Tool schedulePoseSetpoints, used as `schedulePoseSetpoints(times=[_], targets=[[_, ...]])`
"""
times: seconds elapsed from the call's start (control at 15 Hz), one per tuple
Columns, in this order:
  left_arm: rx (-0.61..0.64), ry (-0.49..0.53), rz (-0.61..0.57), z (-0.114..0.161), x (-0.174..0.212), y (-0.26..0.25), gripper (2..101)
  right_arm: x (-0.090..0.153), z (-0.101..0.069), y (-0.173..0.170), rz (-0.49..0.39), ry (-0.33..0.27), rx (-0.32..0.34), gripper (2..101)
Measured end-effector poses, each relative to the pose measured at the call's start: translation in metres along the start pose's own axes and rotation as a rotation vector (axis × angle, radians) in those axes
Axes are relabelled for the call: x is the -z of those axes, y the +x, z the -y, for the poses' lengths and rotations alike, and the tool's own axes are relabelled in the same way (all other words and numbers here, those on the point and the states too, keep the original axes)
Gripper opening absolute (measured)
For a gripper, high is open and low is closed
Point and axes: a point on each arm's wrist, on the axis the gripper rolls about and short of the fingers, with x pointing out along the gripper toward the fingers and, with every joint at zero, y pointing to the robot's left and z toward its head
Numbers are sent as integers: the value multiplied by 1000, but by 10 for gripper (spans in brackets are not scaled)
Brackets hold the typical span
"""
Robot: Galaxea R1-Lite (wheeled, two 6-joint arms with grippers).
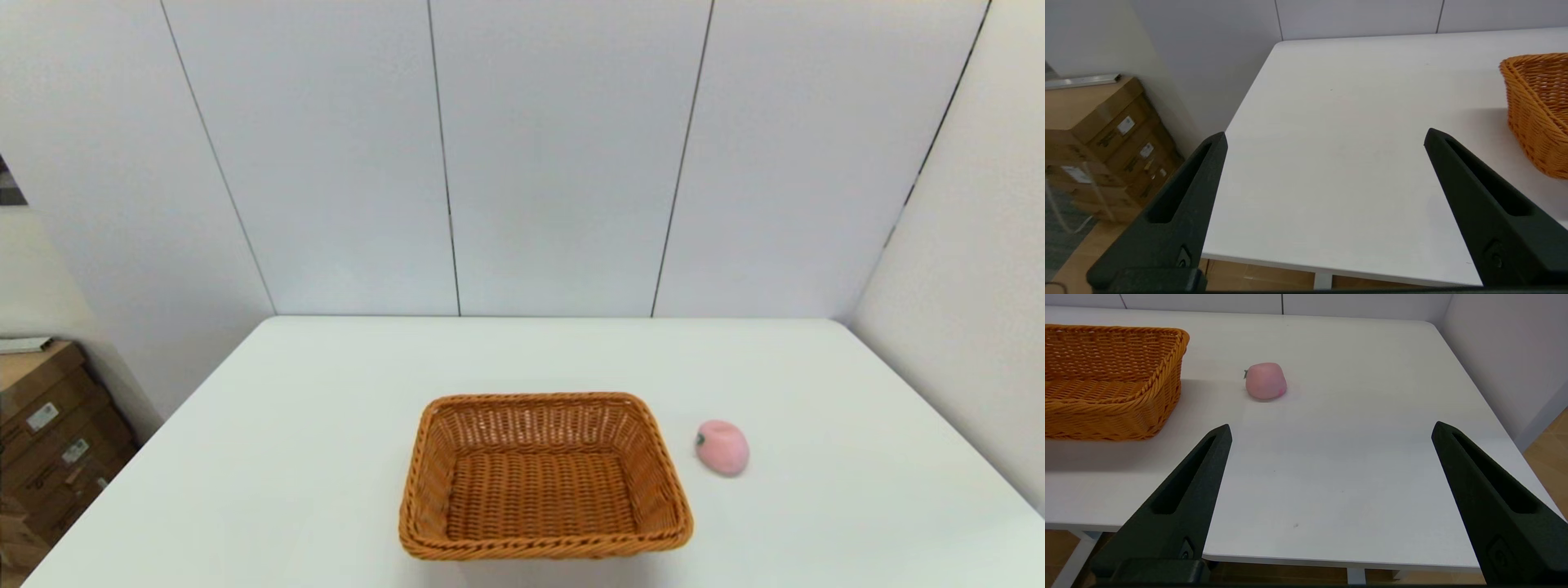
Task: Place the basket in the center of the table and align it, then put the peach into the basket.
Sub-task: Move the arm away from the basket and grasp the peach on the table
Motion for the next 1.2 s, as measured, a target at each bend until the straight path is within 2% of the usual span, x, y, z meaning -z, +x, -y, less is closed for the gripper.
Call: schedulePoseSetpoints(times=[0.27,0.47,0.6,0.73,0.87,1.07,1.2], targets=[[107,-78,18,3,14,0,978,0,0,0,3,-1,0,971],[121,-86,18,4,17,0,978,-1,0,-1,0,-9,14,971],[116,-100,17,4,17,0,978,-17,1,-7,18,-8,14,971],[114,-115,17,4,17,0,978,-44,1,-6,-14,8,11,971],[114,-112,17,4,17,0,978,-82,2,6,-86,43,8,971],[117,-105,18,4,17,0,978,-137,3,48,-252,95,-7,971],[116,-106,18,4,17,0,978,-159,0,88,-383,124,-30,971]])
